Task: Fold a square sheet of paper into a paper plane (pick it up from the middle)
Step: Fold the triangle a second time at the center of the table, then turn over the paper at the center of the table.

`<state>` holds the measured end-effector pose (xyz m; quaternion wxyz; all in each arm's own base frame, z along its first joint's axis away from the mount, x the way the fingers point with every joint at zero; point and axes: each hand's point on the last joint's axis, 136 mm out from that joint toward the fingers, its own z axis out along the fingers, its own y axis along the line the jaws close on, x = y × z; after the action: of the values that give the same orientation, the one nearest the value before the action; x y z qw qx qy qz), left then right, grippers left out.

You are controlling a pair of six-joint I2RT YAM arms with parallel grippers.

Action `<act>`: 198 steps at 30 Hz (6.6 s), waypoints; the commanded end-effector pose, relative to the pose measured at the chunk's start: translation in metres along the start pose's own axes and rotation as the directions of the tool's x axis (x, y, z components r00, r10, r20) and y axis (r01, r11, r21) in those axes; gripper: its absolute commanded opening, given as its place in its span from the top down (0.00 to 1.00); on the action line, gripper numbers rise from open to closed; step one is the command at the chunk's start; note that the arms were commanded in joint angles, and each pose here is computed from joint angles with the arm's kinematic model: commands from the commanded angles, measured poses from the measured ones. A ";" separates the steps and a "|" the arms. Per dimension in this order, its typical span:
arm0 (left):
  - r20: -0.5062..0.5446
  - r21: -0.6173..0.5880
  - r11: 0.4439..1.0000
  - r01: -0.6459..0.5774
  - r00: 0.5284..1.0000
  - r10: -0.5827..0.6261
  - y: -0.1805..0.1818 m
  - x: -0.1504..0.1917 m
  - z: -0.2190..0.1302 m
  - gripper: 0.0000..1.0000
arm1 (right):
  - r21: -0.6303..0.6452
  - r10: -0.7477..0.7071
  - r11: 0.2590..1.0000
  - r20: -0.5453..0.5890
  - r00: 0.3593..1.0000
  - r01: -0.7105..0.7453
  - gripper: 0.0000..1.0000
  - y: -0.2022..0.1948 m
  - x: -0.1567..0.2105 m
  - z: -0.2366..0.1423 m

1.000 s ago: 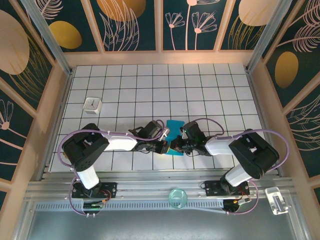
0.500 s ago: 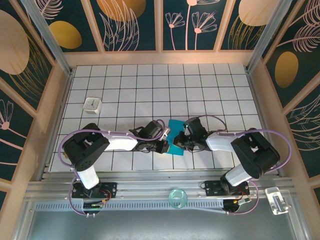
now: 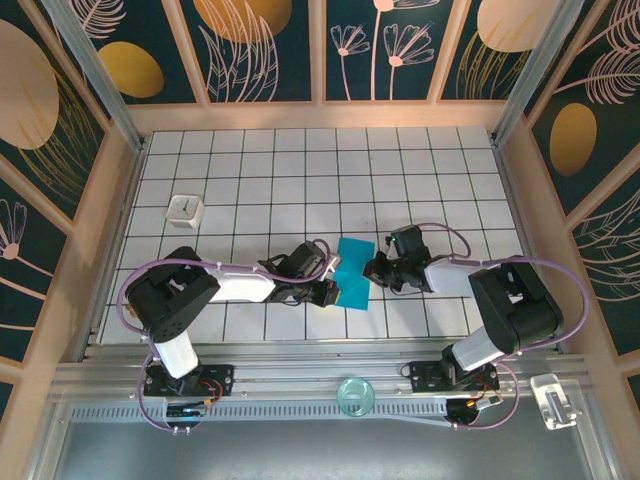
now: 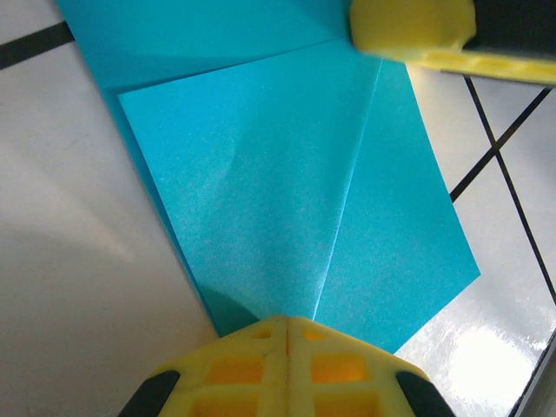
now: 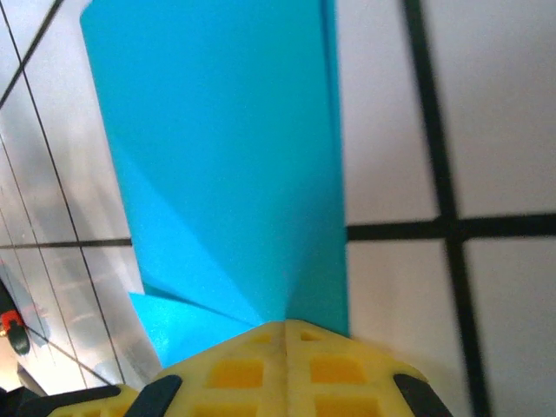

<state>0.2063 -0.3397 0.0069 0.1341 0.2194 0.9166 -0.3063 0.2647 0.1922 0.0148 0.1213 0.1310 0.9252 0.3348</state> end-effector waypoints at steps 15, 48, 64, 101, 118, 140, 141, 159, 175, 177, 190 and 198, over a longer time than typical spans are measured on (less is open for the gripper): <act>-0.247 -0.317 0.945 0.077 0.956 -0.161 0.078 0.088 -0.001 1.00 | -0.137 -0.139 0.981 0.023 0.990 0.141 1.00 0.048 0.020 -0.003; -0.048 0.075 0.979 0.191 0.981 -0.188 -0.015 -0.023 0.017 1.00 | -0.007 -0.125 0.992 -0.052 0.991 0.125 1.00 -0.015 0.040 0.014; -0.155 0.078 0.902 0.425 0.899 -0.411 0.019 0.069 -0.019 1.00 | 0.040 -0.145 0.988 -0.066 0.987 0.148 1.00 -0.027 0.036 0.013; 0.134 -0.048 0.934 0.354 0.929 -0.345 0.065 -0.058 0.011 1.00 | 0.102 -0.078 0.992 -0.021 0.997 0.079 0.70 0.013 0.055 -0.018; 0.108 -0.042 0.925 0.379 0.922 -0.372 0.071 -0.039 0.016 1.00 | -0.009 -0.075 0.997 -0.034 0.997 0.075 0.68 0.031 0.067 0.002; 0.095 -0.052 0.926 0.373 0.925 -0.368 0.072 -0.035 0.017 1.00 | -0.166 -0.153 0.973 0.053 0.987 0.160 0.67 0.055 0.046 -0.002; 0.094 -0.052 0.927 0.372 0.926 -0.367 0.072 -0.035 0.017 1.00 | -0.174 -0.157 0.971 0.058 0.986 0.165 0.67 0.056 0.045 -0.002; 0.091 -0.058 0.927 0.370 0.927 -0.364 0.072 -0.036 0.017 1.00 | -0.164 -0.053 0.984 0.115 0.992 0.072 0.77 0.035 0.044 -0.014; 0.088 -0.059 0.928 0.367 0.928 -0.361 0.071 -0.037 0.018 1.00 | -0.146 -0.017 0.988 0.203 0.979 0.048 0.89 0.033 0.047 -0.015; 0.089 -0.058 0.928 0.368 0.928 -0.362 0.071 -0.038 0.017 1.00 | -0.134 -0.018 0.990 0.214 0.977 0.047 0.94 0.033 0.044 -0.015; 0.396 0.317 0.877 0.361 0.790 -0.468 0.004 -0.139 -0.118 0.39 | 0.438 -0.543 0.764 0.039 0.839 0.474 1.00 0.025 -0.007 -0.086; 0.550 0.249 0.829 0.500 0.632 -0.546 0.071 -0.128 -0.186 0.39 | 0.643 -0.707 0.437 -0.187 0.682 0.629 1.00 0.057 -0.006 -0.078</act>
<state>0.3380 -0.2373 0.1934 0.3349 -0.1169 0.8141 -0.4598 0.2774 0.2210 0.1444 0.3040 -0.1262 0.9423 0.0611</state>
